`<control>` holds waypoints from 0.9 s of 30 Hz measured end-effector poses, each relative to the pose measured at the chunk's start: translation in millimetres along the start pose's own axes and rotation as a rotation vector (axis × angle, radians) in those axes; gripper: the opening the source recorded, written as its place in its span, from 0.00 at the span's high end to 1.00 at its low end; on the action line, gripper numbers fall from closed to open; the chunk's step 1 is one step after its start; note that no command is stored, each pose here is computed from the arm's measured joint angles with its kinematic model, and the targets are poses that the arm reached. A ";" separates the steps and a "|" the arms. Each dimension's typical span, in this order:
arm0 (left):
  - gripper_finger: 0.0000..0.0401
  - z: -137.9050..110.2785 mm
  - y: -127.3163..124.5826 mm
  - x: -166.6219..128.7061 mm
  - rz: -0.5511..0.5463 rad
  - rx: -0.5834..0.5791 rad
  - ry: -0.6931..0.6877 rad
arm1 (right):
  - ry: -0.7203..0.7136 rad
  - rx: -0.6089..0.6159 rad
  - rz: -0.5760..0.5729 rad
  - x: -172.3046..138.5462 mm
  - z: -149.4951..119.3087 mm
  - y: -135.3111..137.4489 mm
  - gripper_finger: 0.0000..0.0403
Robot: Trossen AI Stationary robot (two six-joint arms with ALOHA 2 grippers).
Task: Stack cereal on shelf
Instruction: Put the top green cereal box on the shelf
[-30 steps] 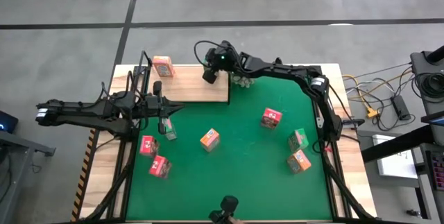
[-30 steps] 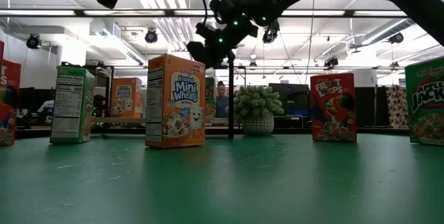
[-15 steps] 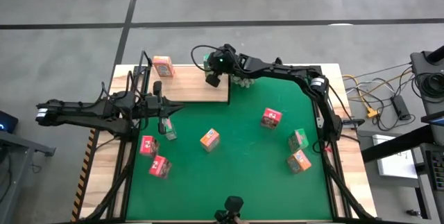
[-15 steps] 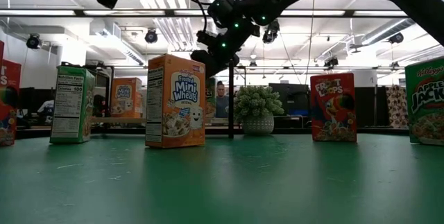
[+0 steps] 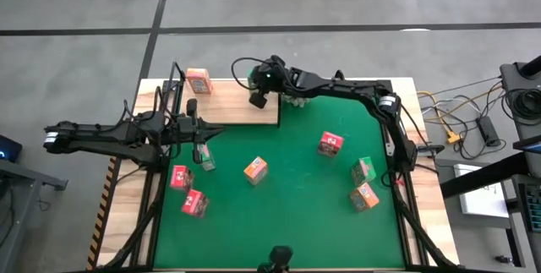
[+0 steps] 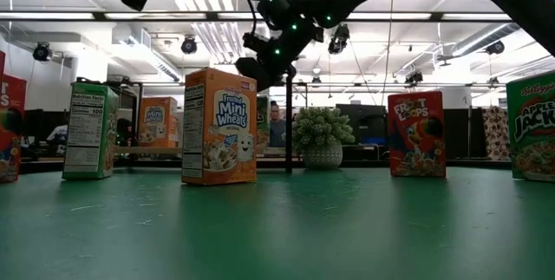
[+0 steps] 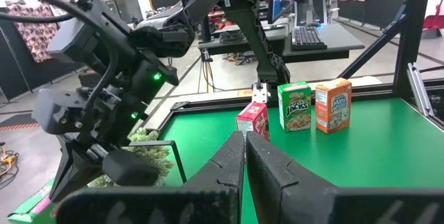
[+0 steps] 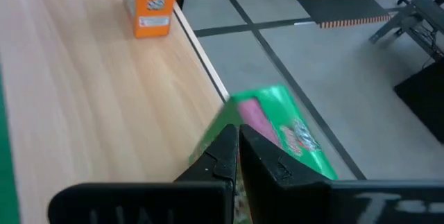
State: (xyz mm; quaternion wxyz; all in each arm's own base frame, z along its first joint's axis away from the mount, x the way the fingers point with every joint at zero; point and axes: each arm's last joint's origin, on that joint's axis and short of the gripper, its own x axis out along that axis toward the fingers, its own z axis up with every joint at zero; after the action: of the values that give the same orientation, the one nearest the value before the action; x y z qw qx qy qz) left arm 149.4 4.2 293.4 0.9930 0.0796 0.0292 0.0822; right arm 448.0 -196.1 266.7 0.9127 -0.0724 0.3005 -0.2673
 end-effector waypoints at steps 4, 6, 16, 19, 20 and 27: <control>1.00 0.0 0.0 0.0 0.000 0.000 0.000 | -0.041 -0.011 0.005 -6.4 12.4 3.5 0.98; 1.00 0.0 0.0 0.0 0.000 0.000 0.000 | -0.070 -0.014 0.000 -9.4 19.0 1.8 0.98; 1.00 0.0 0.0 0.0 0.000 0.000 0.000 | -0.127 0.034 -0.011 6.9 11.0 -21.6 0.98; 1.00 0.1 0.0 0.1 0.000 0.000 0.000 | -0.099 0.034 -0.014 14.9 3.6 -24.1 0.98; 1.00 0.1 0.1 0.1 0.000 0.000 0.000 | -0.087 0.031 -0.014 16.9 1.4 -23.7 0.98; 1.00 0.1 0.0 0.1 0.000 0.000 0.000 | -0.034 -0.016 -0.011 18.7 -4.6 -23.3 0.98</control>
State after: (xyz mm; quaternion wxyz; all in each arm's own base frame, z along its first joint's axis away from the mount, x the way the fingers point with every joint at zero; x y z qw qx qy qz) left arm 149.4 4.2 293.5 0.9930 0.0798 0.0290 0.0822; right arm 447.6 -225.6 260.3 0.9156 -0.0857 0.2868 -0.2685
